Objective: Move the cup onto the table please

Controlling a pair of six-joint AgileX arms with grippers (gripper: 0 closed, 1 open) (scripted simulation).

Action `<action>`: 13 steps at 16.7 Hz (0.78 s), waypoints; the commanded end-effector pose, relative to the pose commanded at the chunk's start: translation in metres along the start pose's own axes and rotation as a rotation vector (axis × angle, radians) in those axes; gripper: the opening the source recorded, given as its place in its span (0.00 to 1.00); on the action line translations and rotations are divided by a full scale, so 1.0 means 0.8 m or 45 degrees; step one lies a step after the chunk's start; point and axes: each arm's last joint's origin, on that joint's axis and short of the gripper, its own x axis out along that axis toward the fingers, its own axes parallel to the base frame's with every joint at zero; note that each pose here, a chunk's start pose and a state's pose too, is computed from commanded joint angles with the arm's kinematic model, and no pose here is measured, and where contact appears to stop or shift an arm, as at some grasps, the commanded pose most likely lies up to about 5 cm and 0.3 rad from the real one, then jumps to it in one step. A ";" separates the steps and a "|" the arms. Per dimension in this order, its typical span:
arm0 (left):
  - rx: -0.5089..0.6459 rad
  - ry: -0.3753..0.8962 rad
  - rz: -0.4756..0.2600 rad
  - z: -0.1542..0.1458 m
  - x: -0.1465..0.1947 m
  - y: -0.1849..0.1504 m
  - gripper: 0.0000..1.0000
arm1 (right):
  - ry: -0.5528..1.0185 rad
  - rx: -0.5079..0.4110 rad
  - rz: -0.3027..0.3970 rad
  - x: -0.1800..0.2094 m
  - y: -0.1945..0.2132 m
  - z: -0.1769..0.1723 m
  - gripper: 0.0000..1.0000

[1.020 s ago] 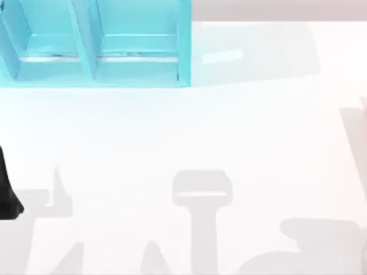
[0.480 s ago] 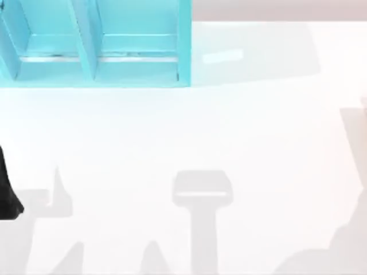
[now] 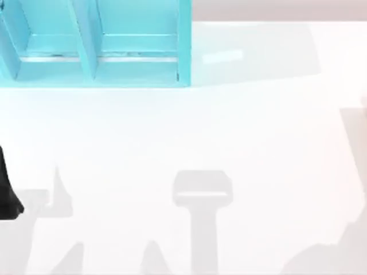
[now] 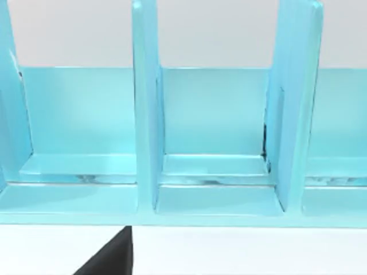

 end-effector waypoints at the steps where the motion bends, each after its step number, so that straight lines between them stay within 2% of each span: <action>1: 0.000 0.000 0.000 0.000 0.000 0.000 1.00 | 0.002 0.001 0.001 0.007 -0.001 0.001 1.00; 9: 0.000 0.000 0.000 0.000 0.000 0.000 1.00 | -0.003 0.000 -0.002 0.104 -0.001 0.002 1.00; 13: 0.000 0.000 0.000 0.000 0.000 0.000 1.00 | 0.000 0.000 0.000 0.120 -0.001 -0.001 1.00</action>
